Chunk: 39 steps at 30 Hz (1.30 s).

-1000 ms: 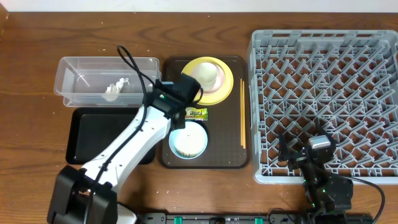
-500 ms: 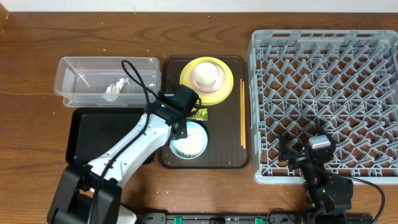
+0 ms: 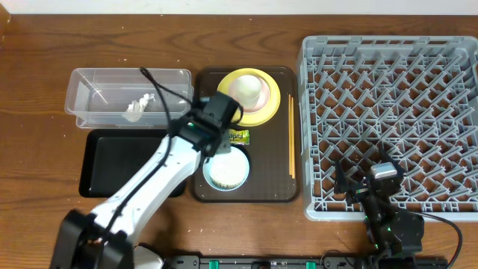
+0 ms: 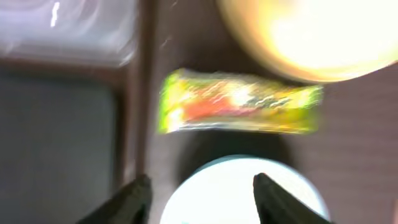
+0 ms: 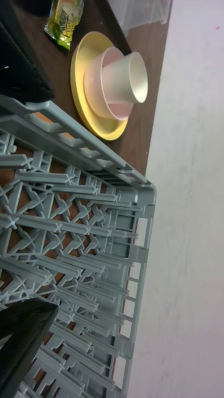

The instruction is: Sort waste into correct bins and load items into the dishwasher rack

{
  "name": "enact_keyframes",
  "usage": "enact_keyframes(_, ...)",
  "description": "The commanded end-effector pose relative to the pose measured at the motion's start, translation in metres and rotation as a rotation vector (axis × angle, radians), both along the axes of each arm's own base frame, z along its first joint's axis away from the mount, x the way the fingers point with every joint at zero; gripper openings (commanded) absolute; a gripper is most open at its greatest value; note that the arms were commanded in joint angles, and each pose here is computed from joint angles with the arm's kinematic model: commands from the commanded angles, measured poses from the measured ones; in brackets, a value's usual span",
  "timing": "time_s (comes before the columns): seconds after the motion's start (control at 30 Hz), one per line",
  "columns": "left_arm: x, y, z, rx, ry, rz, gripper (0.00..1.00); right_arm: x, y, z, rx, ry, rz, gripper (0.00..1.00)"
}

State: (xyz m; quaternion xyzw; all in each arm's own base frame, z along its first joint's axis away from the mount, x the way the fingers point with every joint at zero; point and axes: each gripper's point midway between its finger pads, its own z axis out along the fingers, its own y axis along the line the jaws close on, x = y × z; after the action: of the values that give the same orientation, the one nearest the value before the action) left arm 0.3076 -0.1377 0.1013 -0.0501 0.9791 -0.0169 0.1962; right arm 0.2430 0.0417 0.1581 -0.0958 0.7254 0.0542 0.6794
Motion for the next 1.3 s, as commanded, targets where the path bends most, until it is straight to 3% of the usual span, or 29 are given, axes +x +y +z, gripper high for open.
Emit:
enact_keyframes(0.0,0.001,-0.037,0.02,-0.156,-0.021,-0.114,0.61,0.0,-0.002,-0.002,0.003,0.008,-0.011,0.99)
enact_keyframes(0.3,-0.009,-0.068,0.023,-0.168,-0.041,-0.217,0.63,0.0,-0.002,-0.002,0.003,0.007,-0.011,0.99)
enact_keyframes(1.27,-0.02,-0.061,0.017,-0.144,0.01,-0.215,0.63,0.0,-0.002,-0.002,0.003,0.008,-0.011,0.99)
